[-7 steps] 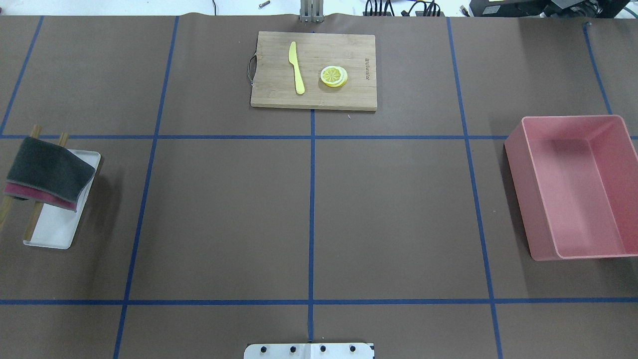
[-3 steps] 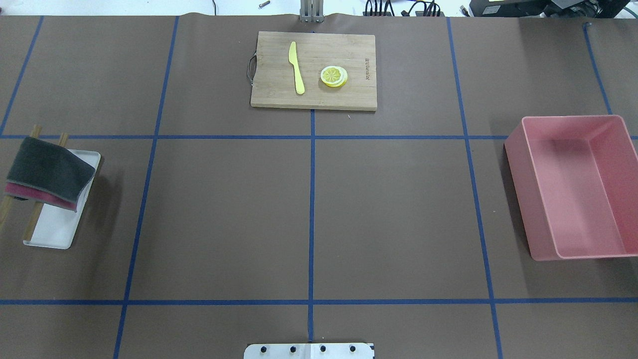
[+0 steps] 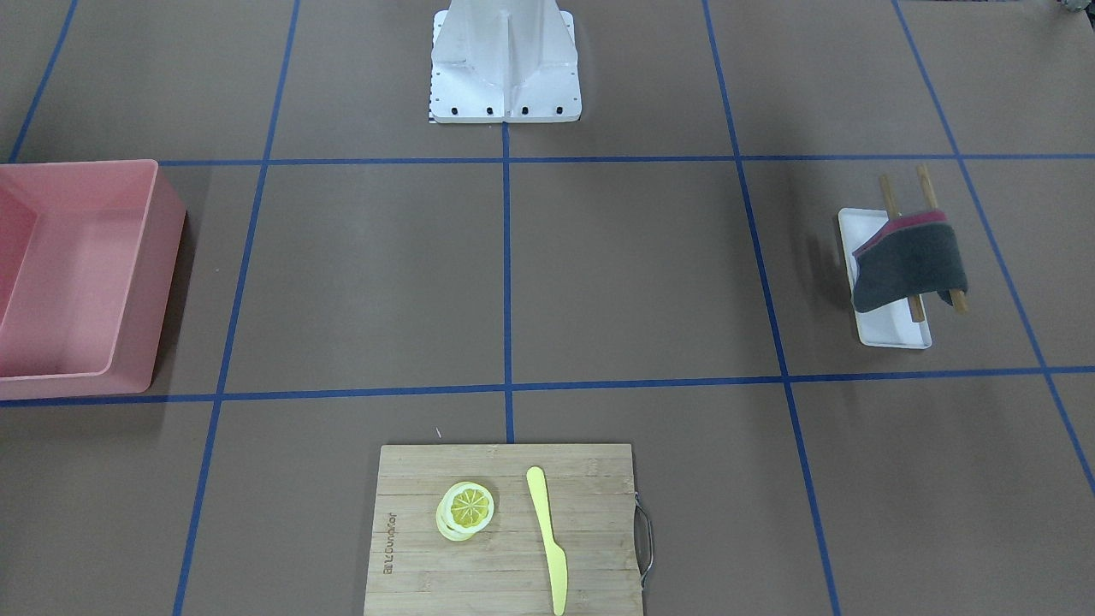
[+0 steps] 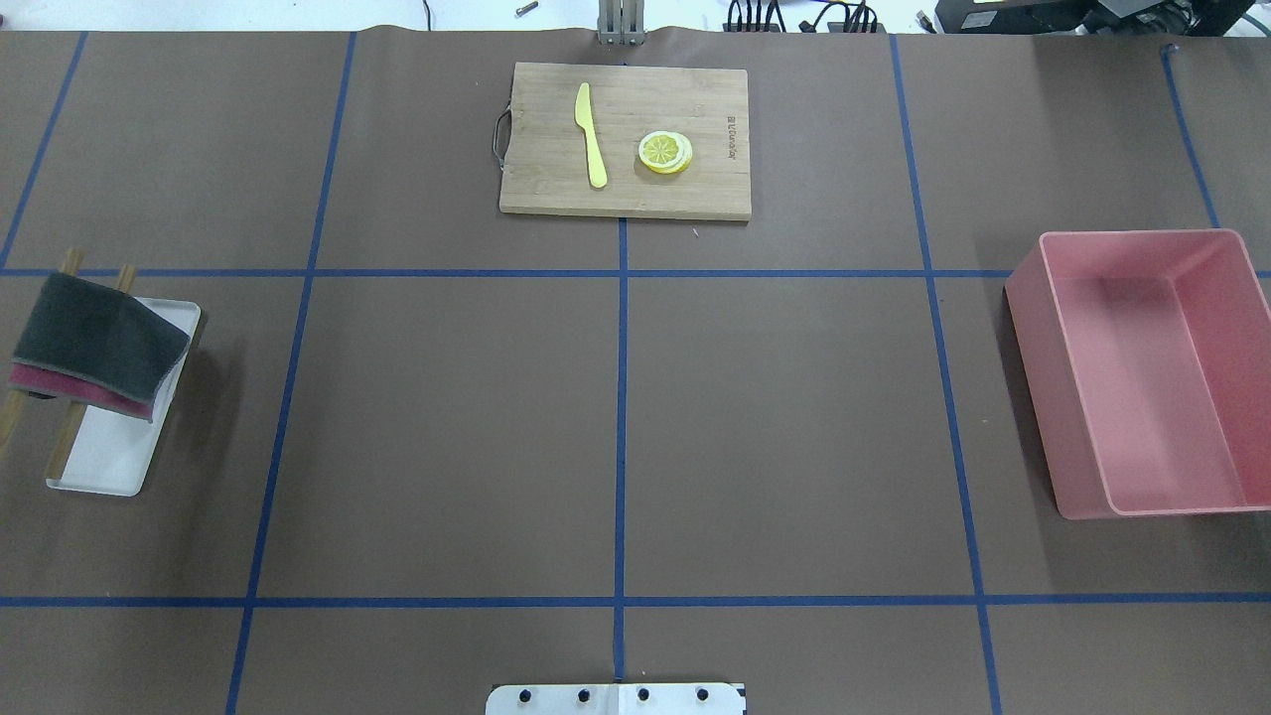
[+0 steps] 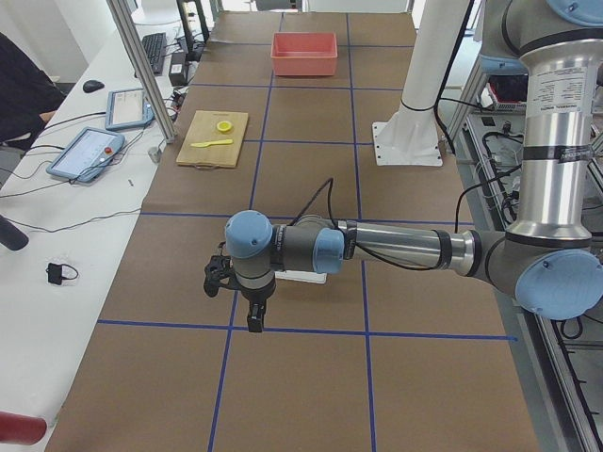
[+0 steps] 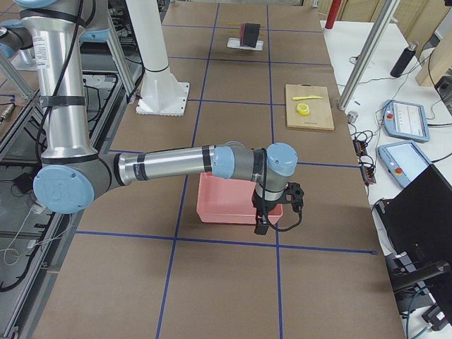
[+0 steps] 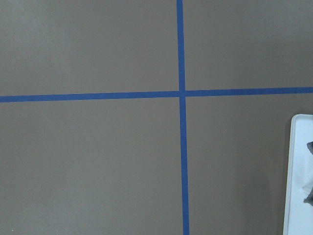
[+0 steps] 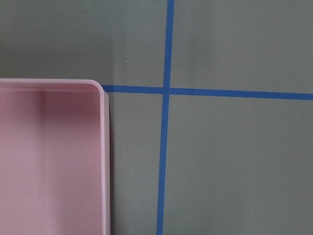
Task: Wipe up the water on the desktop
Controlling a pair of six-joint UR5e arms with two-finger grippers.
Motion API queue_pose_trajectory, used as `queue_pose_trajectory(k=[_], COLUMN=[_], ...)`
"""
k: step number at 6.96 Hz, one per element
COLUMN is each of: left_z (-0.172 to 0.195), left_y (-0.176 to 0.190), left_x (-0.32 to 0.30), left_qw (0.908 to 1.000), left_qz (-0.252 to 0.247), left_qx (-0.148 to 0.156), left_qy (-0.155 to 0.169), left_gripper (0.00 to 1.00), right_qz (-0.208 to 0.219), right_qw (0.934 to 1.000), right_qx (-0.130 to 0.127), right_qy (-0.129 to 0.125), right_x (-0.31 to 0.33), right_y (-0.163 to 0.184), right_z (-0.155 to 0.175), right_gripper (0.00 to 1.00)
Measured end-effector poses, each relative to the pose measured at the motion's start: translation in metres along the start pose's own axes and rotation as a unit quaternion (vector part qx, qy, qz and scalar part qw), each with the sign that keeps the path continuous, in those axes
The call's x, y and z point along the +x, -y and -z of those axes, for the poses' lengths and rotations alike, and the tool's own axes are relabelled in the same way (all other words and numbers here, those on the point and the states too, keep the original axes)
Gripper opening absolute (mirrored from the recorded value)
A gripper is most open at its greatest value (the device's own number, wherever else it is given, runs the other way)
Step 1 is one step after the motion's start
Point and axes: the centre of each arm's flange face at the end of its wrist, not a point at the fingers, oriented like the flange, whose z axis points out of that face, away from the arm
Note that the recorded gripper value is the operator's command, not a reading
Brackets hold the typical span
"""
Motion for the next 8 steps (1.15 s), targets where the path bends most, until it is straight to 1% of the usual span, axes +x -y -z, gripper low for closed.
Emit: queue_pose_trajectory(k=[1,3,5,6,8], left_z=[0.006,0.029,0.047,0.053,0.055], left_y=[0.007,0.033,0.044,0.05,0.062], left_x=[0.006,0.028,0.046,0.057,0.093], left_qw=[0.9999,0.9986,0.9967,0.9962,0.995], left_qz=[-0.008,-0.036,-0.056,-0.052,0.012], left_qx=[0.008,0.038,0.059,0.069,0.08], left_qy=[0.0,0.001,0.0,-0.013,-0.059], left_gripper=[0.98,0.98,0.98,0.98,0.99], right_qz=[0.002,0.009,0.027,0.034,0.039], right_qw=[1.0,0.9997,0.9989,0.9985,0.9978], right_qx=[0.007,0.02,0.035,0.042,0.051], right_qy=[0.003,0.014,0.014,0.012,0.014], right_x=[-0.003,-0.013,-0.027,-0.031,-0.034], right_y=[0.004,0.009,0.016,0.017,0.016], right_z=[0.007,0.02,0.035,0.041,0.042], right_gripper=[1.0,1.0,1.0,1.0,1.0])
